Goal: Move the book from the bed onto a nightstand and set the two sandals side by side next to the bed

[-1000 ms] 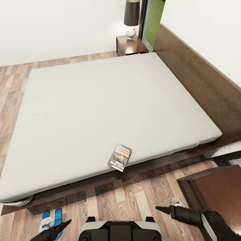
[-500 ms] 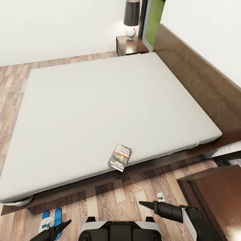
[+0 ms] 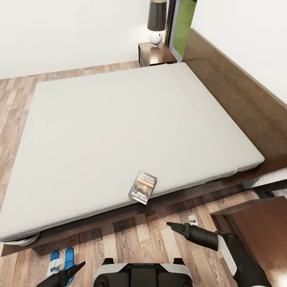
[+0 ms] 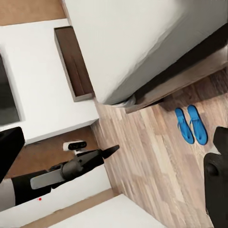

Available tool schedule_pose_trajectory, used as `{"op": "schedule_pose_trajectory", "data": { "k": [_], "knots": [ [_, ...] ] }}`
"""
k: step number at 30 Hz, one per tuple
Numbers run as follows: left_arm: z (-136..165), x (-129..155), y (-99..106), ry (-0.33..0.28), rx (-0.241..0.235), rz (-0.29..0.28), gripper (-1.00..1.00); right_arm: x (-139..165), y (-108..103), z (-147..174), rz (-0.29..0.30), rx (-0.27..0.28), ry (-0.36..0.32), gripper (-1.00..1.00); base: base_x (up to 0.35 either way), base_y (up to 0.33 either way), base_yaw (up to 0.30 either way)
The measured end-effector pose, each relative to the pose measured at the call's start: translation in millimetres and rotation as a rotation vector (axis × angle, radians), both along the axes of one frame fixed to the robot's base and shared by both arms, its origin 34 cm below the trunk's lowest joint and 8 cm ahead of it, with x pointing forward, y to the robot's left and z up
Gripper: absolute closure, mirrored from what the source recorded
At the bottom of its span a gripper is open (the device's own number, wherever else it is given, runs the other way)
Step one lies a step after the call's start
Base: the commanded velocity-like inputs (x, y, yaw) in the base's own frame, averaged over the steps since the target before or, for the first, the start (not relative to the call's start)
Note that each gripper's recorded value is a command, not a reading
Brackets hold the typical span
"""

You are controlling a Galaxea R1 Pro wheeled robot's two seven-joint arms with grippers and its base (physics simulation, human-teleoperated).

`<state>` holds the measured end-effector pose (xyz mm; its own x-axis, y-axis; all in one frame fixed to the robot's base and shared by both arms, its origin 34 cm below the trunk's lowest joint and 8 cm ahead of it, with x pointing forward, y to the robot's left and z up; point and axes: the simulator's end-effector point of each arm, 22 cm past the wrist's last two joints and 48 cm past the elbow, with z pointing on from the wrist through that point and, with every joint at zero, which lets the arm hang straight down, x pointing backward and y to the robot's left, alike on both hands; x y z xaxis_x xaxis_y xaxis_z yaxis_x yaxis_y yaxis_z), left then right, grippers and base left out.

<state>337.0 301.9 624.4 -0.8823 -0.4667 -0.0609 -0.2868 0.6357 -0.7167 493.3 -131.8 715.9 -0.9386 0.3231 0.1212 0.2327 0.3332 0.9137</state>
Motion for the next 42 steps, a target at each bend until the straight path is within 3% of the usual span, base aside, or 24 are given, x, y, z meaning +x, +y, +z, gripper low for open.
{"op": "schedule_pose_trajectory", "data": {
  "k": [20,23,26,32,35,37,42],
  "knots": [
    [0,0,-1,0.000,0.000,0.000,-1.00,17,2,12,-0.020,0.009,-0.045,-1.00,0.000,0.000,0.000],
    [0,0,-1,0.000,-0.001,0.000,-1.00,17,38,17,-0.039,0.067,-0.034,-1.00,0.000,0.000,0.000],
    [0,0,-1,0.001,0.000,0.001,-1.00,18,60,19,-0.049,0.086,-0.023,-1.00,0.000,0.000,0.000],
    [-1,-1,-5,0.002,-0.004,0.001,-1.00,17,73,-2,-0.053,-0.004,0.023,-1.00,0.000,0.000,0.000],
    [-1,-1,-11,0.003,-0.013,0.003,-1.00,22,73,-1,-0.083,0.003,0.028,-1.00,0.000,0.000,0.000],
    [-2,-1,-14,0.002,-0.016,0.004,-1.00,32,71,6,-0.134,0.040,0.026,-1.00,0.000,0.000,0.000],
    [-2,-1,-15,0.001,-0.019,0.005,-1.00,46,69,16,-0.197,0.084,0.015,-1.00,0.000,0.000,0.000]
  ]
}}
